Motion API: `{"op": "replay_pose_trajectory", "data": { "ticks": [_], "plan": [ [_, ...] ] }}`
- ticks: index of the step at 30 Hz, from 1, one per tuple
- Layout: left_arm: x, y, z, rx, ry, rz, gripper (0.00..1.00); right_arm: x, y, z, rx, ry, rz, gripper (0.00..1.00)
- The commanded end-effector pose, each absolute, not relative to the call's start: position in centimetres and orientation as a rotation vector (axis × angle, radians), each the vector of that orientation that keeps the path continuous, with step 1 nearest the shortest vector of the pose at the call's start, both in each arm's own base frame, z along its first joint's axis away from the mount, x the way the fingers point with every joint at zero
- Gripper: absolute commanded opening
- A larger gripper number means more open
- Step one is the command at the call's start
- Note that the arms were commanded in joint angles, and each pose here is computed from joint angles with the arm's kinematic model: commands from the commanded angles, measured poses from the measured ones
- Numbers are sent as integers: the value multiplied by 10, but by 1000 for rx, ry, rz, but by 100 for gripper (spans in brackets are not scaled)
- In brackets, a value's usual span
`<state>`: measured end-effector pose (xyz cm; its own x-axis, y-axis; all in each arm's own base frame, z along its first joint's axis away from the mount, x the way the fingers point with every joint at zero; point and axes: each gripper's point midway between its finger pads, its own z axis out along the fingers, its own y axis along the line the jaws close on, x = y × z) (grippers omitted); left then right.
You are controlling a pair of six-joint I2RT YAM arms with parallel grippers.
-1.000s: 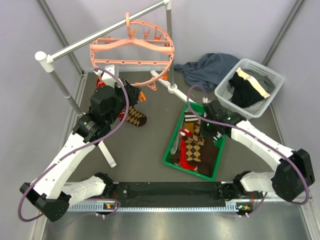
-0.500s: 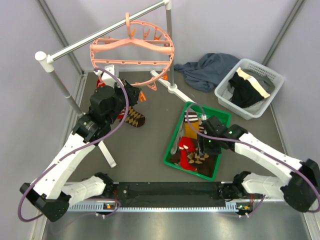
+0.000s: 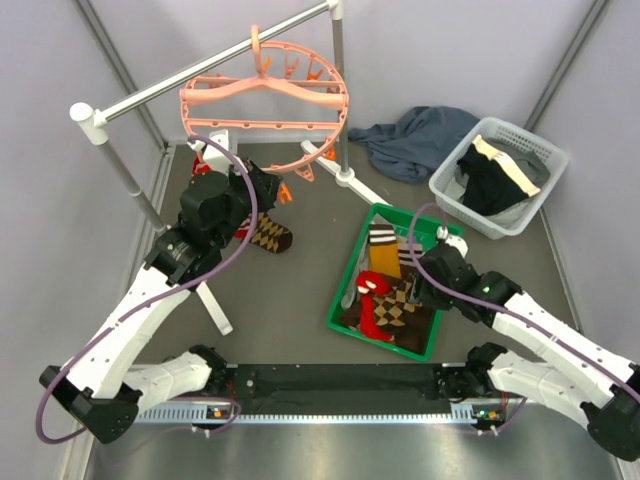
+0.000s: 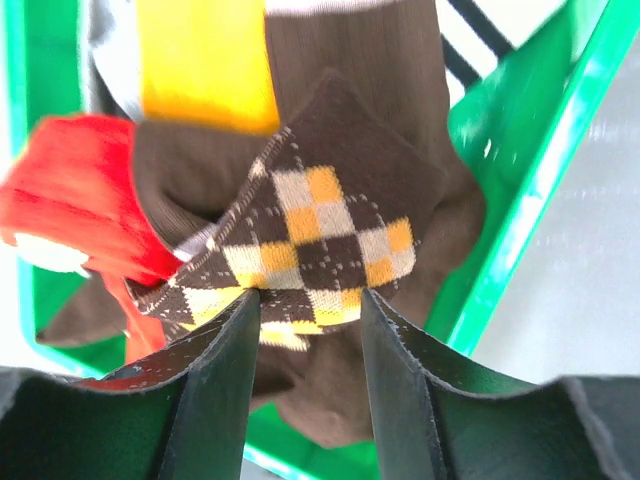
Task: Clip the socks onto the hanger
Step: Pick up the sock from the bin.
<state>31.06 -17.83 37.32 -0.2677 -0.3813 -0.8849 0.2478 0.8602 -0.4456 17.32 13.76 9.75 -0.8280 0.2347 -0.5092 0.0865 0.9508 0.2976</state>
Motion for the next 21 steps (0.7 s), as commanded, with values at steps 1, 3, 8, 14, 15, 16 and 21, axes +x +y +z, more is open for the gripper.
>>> {"op": "replay_pose_trajectory", "data": {
  "ticks": [1,3,8,14,15,16,21],
  "plan": [
    [308,-181,397,-89,1670,-645,13,206,140,131,270,2396,372,45],
    [308,-181,397,-91,1668,-647,13,207,141,124,236,2434,352,46],
    [310,-184,395,-86,1674,-655,13,206,164,100,160,2500,454,46],
    [310,-185,395,-86,1678,-658,13,175,193,72,-12,2712,531,45],
    [310,-185,394,-88,1679,-657,13,171,193,71,-36,2729,521,45],
    [310,-185,394,-89,1680,-661,13,166,193,71,-50,2739,514,45],
    [310,-187,393,-83,1683,-671,13,157,180,75,-33,2747,453,45]
  ]
}}
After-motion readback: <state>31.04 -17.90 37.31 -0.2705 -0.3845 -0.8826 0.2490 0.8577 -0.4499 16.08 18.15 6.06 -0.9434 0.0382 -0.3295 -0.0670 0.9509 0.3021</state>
